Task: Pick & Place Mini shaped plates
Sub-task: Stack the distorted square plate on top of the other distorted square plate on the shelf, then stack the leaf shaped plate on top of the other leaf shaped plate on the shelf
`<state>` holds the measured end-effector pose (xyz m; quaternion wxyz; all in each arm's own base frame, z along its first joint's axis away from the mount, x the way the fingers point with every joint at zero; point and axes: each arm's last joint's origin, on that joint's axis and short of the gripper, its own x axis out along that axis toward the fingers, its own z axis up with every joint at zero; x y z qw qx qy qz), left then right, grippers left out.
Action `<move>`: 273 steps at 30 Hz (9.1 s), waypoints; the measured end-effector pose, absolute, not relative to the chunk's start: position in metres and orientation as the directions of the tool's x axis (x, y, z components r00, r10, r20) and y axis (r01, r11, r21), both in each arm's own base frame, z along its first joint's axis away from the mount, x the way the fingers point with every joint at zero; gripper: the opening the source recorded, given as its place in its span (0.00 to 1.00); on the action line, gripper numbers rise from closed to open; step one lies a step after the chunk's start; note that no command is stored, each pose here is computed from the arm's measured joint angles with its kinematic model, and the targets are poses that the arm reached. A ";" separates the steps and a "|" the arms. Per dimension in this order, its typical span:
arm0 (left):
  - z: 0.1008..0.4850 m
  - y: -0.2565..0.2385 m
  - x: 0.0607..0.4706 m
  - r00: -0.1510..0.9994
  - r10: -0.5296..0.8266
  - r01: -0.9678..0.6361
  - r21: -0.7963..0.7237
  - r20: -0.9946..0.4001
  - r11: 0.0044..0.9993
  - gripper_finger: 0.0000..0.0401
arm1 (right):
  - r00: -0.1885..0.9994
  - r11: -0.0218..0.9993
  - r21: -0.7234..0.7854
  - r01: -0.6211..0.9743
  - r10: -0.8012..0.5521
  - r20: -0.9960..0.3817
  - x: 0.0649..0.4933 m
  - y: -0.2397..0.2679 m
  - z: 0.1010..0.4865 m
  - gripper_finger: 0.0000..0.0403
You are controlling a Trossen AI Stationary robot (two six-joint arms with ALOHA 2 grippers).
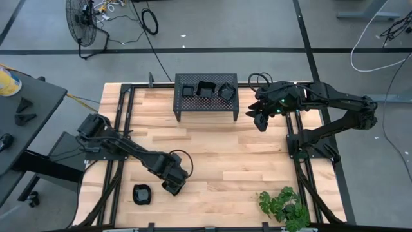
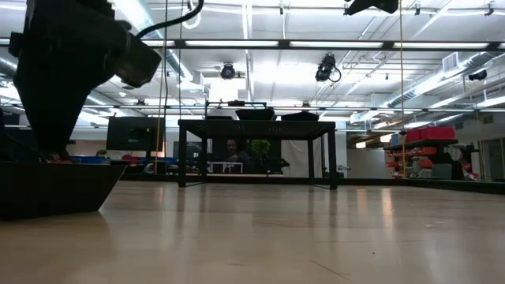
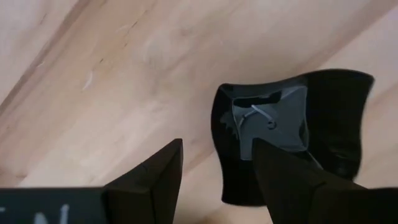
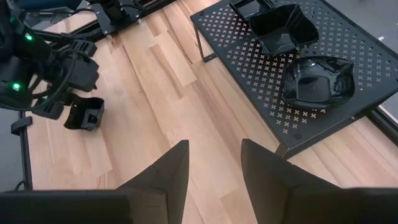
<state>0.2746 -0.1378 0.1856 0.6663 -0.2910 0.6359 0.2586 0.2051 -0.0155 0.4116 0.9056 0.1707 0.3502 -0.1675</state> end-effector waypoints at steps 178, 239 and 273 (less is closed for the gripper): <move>0.313 0.227 0.323 0.634 0.202 -0.769 -0.581 -0.746 0.268 0.03 | 0.730 0.901 0.155 0.404 -0.216 -0.649 0.208 -0.017 0.416 0.37; 0.367 0.030 0.291 0.430 0.224 -0.479 -0.010 -0.875 0.878 0.31 | 0.731 0.894 0.181 0.411 -0.204 -0.651 0.208 -0.016 0.416 0.37; 0.245 -0.140 0.231 0.070 -0.046 0.237 -0.028 -0.996 0.971 0.31 | 0.731 0.906 0.156 0.392 -0.204 -0.651 0.208 -0.016 0.416 0.37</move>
